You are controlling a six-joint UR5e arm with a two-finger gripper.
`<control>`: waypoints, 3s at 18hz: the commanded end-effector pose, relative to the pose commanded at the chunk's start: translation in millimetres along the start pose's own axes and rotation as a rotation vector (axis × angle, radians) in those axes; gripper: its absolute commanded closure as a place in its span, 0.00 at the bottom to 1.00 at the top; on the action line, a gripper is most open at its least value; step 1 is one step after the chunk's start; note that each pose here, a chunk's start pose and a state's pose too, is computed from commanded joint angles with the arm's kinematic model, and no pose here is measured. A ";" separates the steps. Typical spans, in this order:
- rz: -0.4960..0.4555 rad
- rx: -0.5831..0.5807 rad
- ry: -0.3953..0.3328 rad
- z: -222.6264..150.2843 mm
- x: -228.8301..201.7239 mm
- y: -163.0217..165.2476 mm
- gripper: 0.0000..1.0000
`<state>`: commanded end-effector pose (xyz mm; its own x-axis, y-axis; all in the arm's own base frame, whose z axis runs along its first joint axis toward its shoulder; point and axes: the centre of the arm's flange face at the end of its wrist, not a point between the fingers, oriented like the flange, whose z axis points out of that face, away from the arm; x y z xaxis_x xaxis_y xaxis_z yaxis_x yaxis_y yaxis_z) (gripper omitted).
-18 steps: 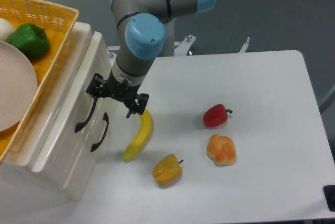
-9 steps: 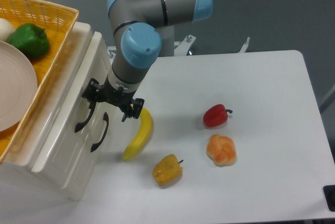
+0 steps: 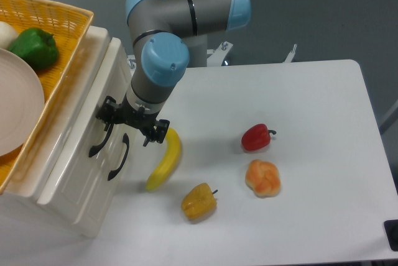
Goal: Slide the top white drawer open
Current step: 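Pull the upper drawer outward by its handle, sliding it open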
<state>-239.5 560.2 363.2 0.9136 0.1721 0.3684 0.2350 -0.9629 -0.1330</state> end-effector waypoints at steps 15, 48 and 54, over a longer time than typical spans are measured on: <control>0.007 0.013 -0.065 -19.2 -32.8 -4.0 0.00; -0.047 0.114 -0.126 -66.5 -129.2 12.3 0.00; -0.062 0.121 -0.122 -68.7 -140.1 13.0 0.00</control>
<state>-387.3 509.2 373.1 0.9280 0.2613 0.2656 0.3234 -0.9190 -0.2257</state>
